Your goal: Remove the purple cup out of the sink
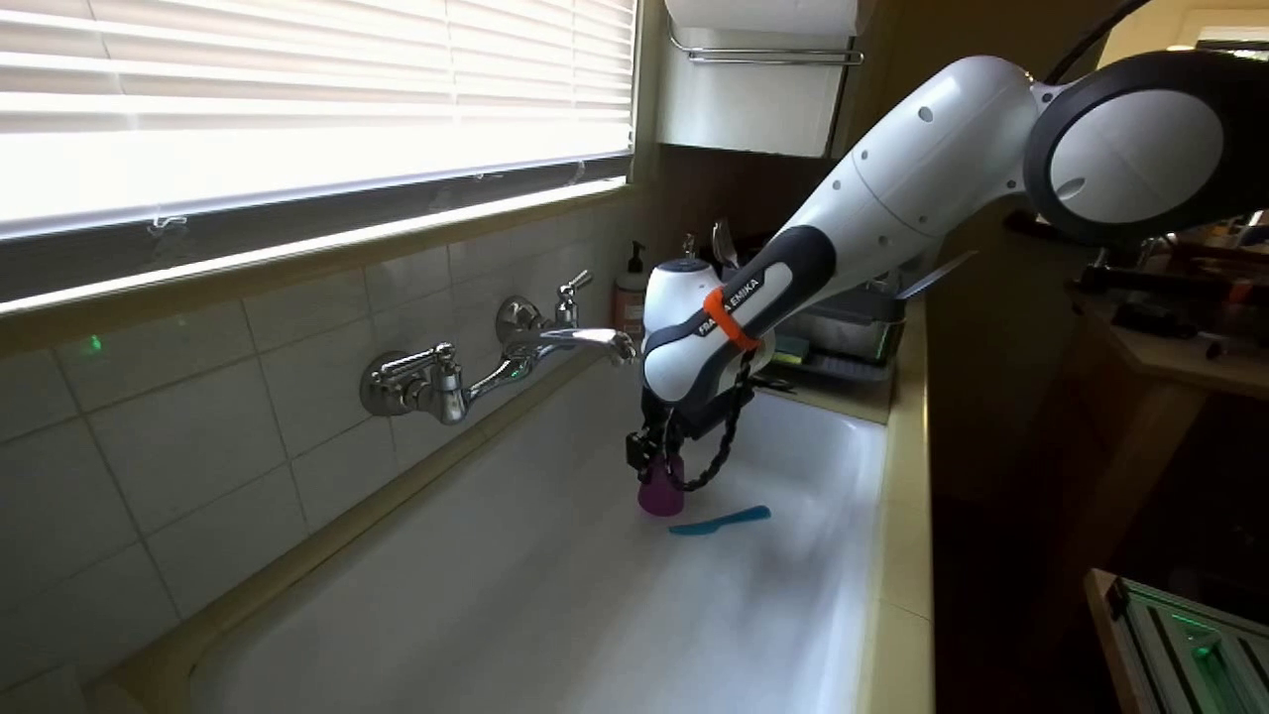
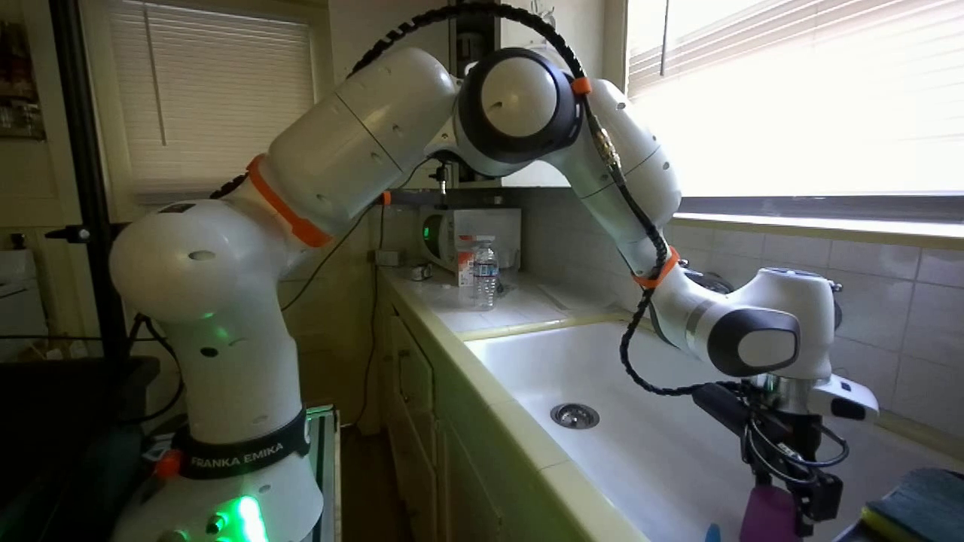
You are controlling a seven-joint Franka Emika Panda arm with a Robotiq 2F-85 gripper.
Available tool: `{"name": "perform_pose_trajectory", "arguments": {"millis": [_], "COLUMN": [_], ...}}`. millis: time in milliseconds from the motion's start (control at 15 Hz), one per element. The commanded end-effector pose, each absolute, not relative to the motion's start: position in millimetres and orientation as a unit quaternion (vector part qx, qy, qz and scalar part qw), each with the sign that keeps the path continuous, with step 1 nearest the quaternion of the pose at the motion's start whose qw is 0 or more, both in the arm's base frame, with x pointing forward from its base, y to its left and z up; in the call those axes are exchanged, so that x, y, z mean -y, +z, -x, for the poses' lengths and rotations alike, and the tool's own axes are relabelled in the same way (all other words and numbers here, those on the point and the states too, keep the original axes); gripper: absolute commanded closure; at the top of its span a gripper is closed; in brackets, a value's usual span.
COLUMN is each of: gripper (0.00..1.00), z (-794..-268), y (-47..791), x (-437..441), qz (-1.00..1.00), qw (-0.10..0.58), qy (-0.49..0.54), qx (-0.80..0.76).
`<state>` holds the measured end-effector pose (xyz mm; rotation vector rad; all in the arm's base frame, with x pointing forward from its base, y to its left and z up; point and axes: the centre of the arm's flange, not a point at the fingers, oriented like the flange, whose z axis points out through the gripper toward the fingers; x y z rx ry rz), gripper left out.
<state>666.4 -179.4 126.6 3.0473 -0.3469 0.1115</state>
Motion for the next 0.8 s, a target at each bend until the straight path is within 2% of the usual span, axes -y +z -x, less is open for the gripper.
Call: {"name": "perform_pose_trajectory", "arguments": {"millis": [0, 733], "gripper": [0.56, 0.56], "z": [-663.4, -643.8], "y": [126.4, 179.7], "x": [177.5, 174.3], "qz": [-0.993, -0.993], "qw": [0.039, 0.033], "qy": [0.024, 0.031], "qx": [0.113, 0.111]}}
